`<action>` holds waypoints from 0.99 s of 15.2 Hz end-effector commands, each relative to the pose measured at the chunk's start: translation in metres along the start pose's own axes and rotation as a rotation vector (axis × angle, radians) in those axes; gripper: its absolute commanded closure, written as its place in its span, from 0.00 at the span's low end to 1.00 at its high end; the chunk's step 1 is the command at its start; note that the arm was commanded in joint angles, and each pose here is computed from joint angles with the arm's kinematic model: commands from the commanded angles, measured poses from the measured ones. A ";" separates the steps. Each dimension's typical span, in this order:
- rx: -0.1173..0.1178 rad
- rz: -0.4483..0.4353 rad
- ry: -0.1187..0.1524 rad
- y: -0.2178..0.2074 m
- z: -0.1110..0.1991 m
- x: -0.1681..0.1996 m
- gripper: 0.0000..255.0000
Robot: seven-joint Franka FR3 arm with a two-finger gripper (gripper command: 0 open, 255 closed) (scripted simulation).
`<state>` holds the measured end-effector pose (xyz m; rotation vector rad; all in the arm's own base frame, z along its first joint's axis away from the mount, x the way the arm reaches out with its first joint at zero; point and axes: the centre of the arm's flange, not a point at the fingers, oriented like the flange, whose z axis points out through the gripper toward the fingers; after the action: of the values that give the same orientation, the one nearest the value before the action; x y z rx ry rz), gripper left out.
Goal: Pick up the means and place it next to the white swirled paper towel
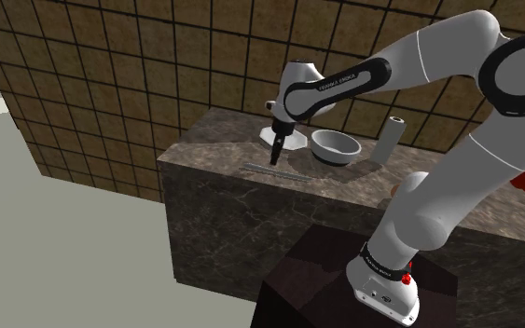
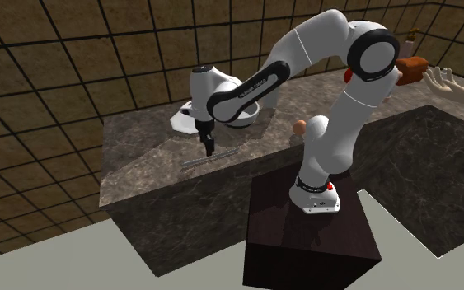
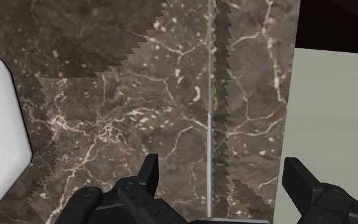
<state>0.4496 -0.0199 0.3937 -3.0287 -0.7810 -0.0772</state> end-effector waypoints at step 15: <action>-0.002 -0.021 0.001 0.003 0.046 0.003 0.00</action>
<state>0.4557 -0.0202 0.3481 -3.0223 -0.8138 -0.0798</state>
